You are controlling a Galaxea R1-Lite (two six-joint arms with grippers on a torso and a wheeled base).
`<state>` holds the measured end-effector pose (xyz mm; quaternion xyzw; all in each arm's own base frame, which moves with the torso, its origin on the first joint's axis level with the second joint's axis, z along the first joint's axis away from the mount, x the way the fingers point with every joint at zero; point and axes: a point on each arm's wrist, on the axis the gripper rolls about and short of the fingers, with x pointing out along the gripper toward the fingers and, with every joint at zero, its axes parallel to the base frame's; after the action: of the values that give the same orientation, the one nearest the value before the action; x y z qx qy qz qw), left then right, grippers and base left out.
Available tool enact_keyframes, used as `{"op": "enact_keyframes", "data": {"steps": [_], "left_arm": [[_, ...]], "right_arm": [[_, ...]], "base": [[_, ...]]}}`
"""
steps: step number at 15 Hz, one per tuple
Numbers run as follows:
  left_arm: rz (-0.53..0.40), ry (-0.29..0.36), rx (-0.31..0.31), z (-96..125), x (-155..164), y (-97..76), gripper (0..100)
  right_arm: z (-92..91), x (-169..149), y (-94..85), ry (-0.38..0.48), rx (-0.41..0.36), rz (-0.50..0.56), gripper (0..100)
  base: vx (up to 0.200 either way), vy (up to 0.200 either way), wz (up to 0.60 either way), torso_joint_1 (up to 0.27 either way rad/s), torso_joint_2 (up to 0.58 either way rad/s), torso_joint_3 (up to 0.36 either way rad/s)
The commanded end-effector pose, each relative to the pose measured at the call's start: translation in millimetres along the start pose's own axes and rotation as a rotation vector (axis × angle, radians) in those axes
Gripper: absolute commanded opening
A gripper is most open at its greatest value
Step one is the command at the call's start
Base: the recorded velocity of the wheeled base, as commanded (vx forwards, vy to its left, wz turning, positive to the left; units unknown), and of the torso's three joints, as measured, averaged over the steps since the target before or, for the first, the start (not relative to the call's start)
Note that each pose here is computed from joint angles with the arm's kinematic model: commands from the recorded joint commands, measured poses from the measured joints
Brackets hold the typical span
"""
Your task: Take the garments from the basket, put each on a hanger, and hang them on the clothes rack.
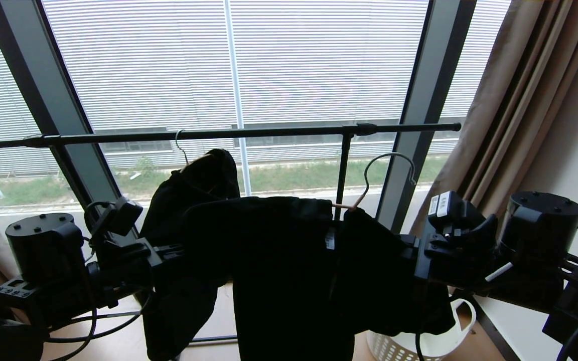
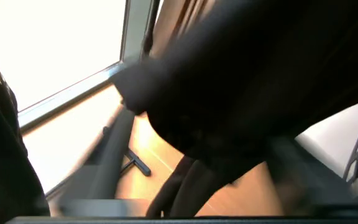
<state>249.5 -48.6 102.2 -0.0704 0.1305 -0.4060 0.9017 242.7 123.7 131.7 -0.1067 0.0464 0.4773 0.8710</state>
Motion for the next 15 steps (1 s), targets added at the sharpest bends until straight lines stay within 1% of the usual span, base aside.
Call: {"op": "enact_keyframes", "data": {"steps": [1, 3, 4, 11, 14, 15], "left_arm": [[0.003, -0.004, -0.001, -8.2, 1.4, 3.1, 0], [0.000, -0.008, 0.004, -16.1, 4.7, 5.6, 0], [0.002, -0.019, 0.011, -16.4, 5.6, 7.5, 0], [0.048, -0.049, 0.019, -11.8, -1.3, 18.1, 0], [0.048, -0.077, 0.043, -10.1, -4.9, 16.1, 0], [0.052, -0.086, 0.050, -9.2, -5.3, 16.8, 0]], "right_arm": [[-0.9, -1.8, -8.3, 0.000, 0.003, -0.028, 0], [-1.9, -5.3, -14.9, -0.006, 0.006, -0.027, 0], [-2.1, -7.4, -17.3, -0.010, 0.007, -0.023, 0], [-2.9, -16.1, -39.4, -0.024, 0.009, -0.071, 0], [-3.4, -19.1, -45.3, -0.027, 0.010, -0.084, 0], [-3.8, -22.6, -51.9, -0.032, 0.009, -0.095, 0]], "base": [[0.000, 0.000, 0.00, 0.000, 0.00, 0.000], [0.000, 0.000, 0.00, 0.000, 0.00, 0.000], [0.000, 0.000, 0.00, 0.000, 0.00, 0.000], [0.000, 0.000, 0.00, 0.000, 0.00, 0.000], [0.000, 0.000, 0.00, 0.000, 0.00, 0.000], [0.000, 0.000, 0.00, 0.000, 0.00, 0.000]]}}
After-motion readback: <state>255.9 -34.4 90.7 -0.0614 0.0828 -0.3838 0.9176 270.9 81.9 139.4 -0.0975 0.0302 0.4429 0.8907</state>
